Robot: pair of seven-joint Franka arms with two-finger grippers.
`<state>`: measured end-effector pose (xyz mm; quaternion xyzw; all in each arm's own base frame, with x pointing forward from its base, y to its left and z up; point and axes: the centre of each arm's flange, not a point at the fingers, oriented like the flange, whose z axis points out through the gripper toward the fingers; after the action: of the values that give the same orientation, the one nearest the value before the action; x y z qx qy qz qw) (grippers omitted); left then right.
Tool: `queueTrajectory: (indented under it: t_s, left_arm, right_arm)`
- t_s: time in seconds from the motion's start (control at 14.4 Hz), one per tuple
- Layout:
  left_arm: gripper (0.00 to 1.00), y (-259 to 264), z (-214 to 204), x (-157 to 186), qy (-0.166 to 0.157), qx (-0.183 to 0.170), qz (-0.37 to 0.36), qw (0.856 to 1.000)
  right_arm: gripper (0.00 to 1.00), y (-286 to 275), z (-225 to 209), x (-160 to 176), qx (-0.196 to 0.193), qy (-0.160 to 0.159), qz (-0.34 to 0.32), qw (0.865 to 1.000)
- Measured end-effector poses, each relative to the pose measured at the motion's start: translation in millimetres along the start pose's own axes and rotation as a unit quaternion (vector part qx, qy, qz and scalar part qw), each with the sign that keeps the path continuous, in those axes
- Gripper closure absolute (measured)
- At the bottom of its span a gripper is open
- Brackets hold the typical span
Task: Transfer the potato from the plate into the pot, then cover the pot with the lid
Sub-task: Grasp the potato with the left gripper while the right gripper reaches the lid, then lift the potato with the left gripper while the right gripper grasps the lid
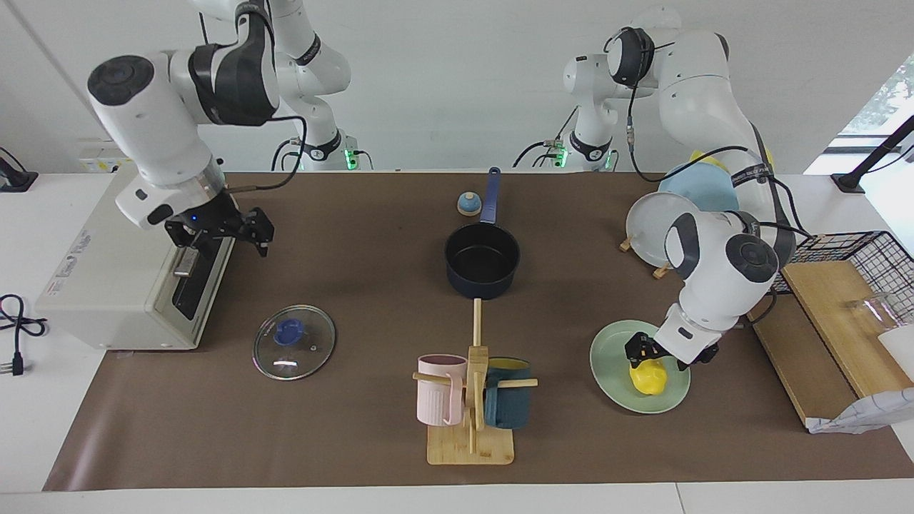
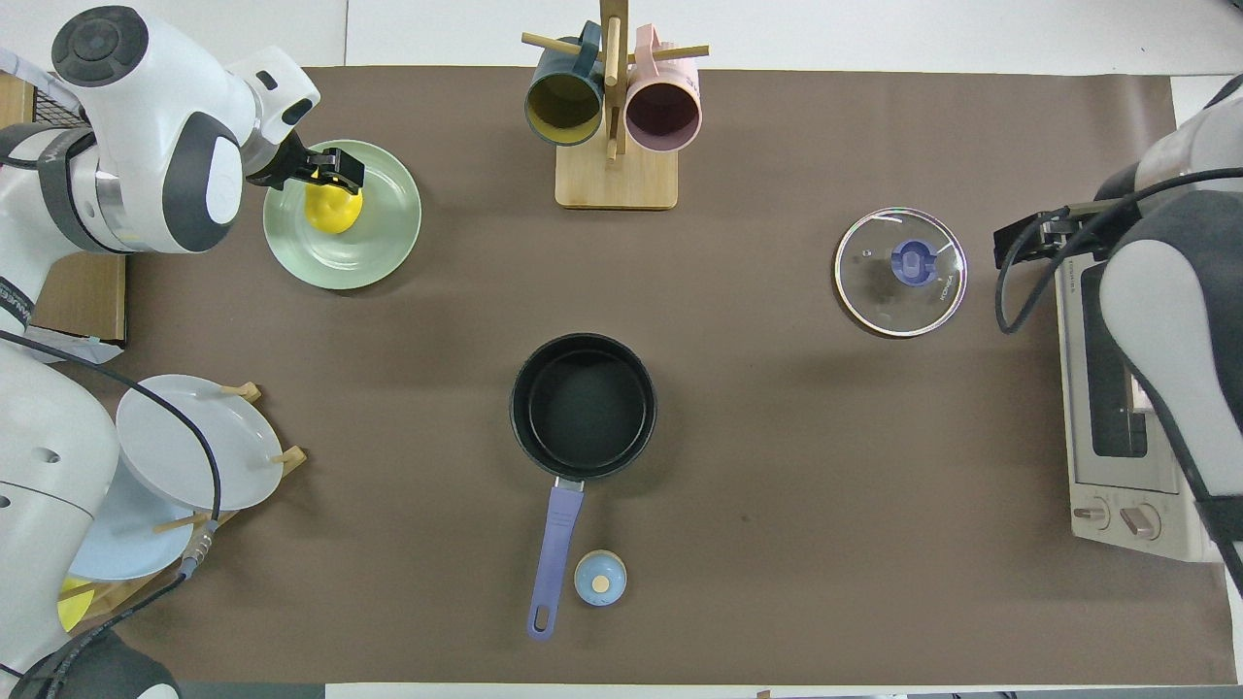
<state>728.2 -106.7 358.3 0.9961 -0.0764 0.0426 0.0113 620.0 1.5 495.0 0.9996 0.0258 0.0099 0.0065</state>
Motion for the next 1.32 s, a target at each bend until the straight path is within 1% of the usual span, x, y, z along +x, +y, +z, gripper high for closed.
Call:
queueTrajectory:
  t_s: [0.14, 0.21, 0.35, 0.62, 0.76, 1.11, 1.18, 1.25, 1.32]
  left_arm:
    - [0.0, 0, 6, 0, 0.006, 0.001, 0.0, 1.0]
    - [0.0, 0, 10, 0, 0.009, 0.001, 0.0, 1.0]
    - [0.0, -1, 19, -2, 0.013, 0.001, 0.0, 1.0]
    - [0.0, 0, 30, -4, 0.02, 0.001, 0.0, 1.0]
    - [0.0, 0, 32, -4, 0.02, 0.001, 0.001, 1.0]
    - [0.0, 1, 40, -8, 0.019, 0.005, 0.004, 1.0]
    - [0.04, 0, 40, -8, 0.019, 0.005, 0.004, 1.0]
    - [0.05, 0, 40, -8, 0.02, 0.006, 0.004, 1.0]
    - [0.14, 0, 40, -8, 0.021, 0.006, 0.004, 1.0]
  right_arm:
    - [0.0, -9, 52, 14, -0.001, 0.012, -0.007, 1.0]
    - [0.0, -18, 69, 16, 0.001, 0.011, -0.012, 1.0]
    - [0.0, -32, 94, 17, 0.016, 0.002, -0.011, 1.0]
    - [0.0, -36, 118, 22, 0.018, 0.001, -0.036, 0.999]
    - [0.0, -35, 130, 26, 0.016, 0.009, -0.046, 0.999]
    - [0.0, -29, 156, 35, 0.013, 0.028, -0.042, 0.999]
    - [0.0, -29, 159, 36, 0.013, 0.027, -0.043, 0.999]
    - [0.0, -29, 162, 36, 0.013, 0.026, -0.043, 0.999]
    - [0.0, -30, 165, 37, 0.012, 0.028, -0.043, 0.999]
